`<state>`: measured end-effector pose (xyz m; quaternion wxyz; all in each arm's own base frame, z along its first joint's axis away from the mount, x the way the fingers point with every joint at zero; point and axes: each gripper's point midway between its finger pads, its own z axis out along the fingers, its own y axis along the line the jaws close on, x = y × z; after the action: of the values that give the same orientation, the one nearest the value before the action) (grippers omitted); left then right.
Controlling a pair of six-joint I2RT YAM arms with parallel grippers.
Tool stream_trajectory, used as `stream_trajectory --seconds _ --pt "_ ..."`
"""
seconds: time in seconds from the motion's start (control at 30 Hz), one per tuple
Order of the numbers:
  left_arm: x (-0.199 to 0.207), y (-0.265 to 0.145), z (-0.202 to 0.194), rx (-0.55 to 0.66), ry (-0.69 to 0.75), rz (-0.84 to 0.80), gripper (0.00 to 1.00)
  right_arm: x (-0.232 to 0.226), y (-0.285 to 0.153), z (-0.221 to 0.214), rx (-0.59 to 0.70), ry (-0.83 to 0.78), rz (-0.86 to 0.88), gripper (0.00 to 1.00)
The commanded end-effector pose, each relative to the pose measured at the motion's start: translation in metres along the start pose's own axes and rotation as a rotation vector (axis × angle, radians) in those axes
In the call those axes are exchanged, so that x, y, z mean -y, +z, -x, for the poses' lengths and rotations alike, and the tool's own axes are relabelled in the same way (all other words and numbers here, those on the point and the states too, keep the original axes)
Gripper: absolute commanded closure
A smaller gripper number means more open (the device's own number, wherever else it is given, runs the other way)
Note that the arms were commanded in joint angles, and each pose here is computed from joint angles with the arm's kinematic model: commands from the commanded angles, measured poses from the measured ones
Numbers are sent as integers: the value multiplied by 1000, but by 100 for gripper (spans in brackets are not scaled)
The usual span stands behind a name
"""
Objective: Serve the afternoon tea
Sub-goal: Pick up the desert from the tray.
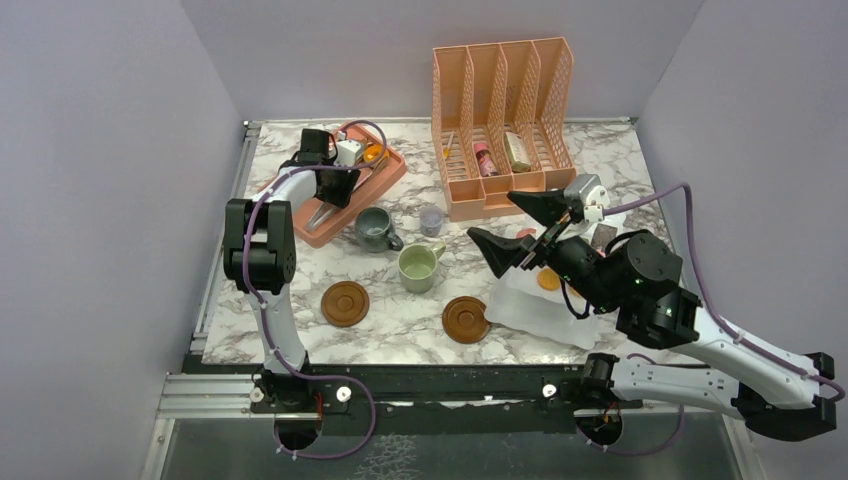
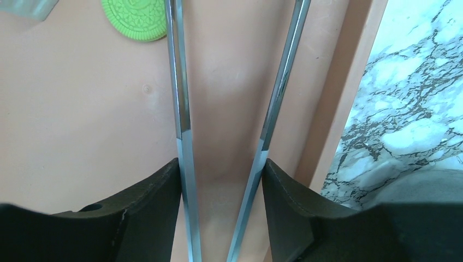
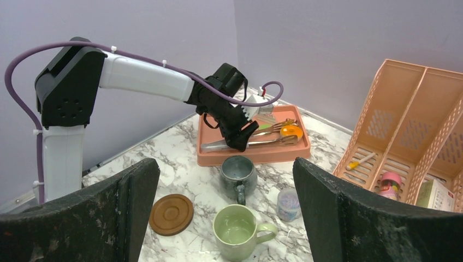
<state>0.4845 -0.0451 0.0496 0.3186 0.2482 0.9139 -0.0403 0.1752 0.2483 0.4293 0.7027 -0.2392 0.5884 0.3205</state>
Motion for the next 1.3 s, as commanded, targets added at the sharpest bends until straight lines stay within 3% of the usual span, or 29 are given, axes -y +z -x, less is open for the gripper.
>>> stream_trajectory --seconds 0.0,0.3,0.77,1.03,1.27 --pt "-1 -6 10 46 1 1 50 3 -4 14 37 1 -2 2" --pt "-4 -32 31 100 -14 25 61 0 -6 12 37 16 14 2" --pt "-2 -63 50 82 -138 24 64 0 -11 20 52 17 24 2" --pt "9 -82 57 107 -209 -1 71 -1 -10 20 48 13 29 2" --pt "19 -110 66 142 -268 2 71 2 -11 23 53 11 15 2"
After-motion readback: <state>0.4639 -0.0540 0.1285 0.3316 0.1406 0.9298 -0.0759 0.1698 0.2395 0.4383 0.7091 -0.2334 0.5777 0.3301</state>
